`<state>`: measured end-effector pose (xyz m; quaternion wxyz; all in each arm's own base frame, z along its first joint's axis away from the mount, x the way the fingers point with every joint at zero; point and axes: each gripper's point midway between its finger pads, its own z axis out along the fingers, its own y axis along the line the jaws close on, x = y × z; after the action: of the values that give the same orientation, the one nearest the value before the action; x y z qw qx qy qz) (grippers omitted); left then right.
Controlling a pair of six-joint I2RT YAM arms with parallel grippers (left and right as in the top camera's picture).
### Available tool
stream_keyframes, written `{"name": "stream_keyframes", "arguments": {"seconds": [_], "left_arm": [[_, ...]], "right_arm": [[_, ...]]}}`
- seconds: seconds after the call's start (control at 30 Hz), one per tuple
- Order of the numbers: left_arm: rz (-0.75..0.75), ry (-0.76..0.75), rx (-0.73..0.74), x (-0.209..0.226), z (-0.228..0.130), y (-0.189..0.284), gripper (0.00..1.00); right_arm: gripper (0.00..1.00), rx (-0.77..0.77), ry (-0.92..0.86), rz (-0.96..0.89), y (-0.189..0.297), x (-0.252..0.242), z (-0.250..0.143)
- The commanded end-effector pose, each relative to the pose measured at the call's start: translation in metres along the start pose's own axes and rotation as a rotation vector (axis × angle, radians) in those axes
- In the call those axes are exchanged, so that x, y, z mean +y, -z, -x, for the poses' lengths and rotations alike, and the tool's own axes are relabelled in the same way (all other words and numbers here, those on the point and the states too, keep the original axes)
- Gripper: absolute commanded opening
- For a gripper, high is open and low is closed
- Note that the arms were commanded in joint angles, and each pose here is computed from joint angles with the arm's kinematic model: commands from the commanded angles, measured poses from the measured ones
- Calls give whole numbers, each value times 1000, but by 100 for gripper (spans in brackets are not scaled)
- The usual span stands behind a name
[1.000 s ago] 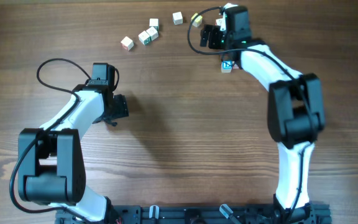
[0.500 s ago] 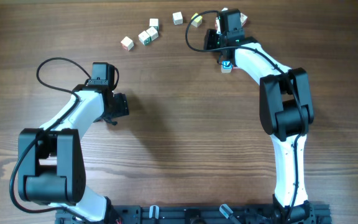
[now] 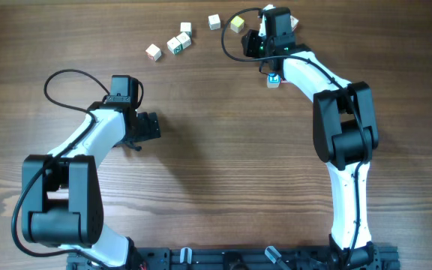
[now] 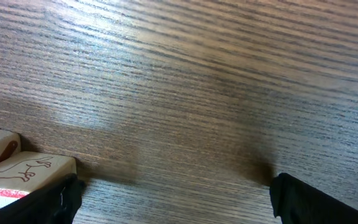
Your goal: Form a horizontal line
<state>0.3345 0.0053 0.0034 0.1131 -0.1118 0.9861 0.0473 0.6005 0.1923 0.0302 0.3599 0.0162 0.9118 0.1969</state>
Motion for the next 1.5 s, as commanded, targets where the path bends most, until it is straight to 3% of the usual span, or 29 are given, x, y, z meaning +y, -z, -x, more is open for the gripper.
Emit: {"name": "stream_keyframes", "arguments": {"seconds": [0.0,0.27,0.53,0.7,0.83,0.93,1.0,1.2,1.33,1.47], "left_arm": [[-10,-2,-5,-1,1,-3,100],[-20,3,-43,-4,10,-2,100],[-34,9,-79,-6,20,4,100],[-149,14,-163,-24,44,36,100],[-234,16,-280,-36,72,79,100],[-259,42,-372,-34,88,113,100],[-277,107,-422,-27,95,133,100],[-276,512,-569,51,112,183,100],[-244,777,-622,117,105,200,100],[-244,927,-602,162,90,198,100]], "right_arm": [[21,12,9,101,7,24,6],[21,28,15,122,27,36,14],[21,51,69,155,96,65,38],[21,77,74,146,140,74,43],[19,161,59,130,155,77,25],[17,291,17,135,157,83,-11],[17,354,7,144,157,92,-33],[17,489,109,210,152,149,-107],[18,477,170,248,141,194,-148],[22,440,194,254,127,228,-191]]}}
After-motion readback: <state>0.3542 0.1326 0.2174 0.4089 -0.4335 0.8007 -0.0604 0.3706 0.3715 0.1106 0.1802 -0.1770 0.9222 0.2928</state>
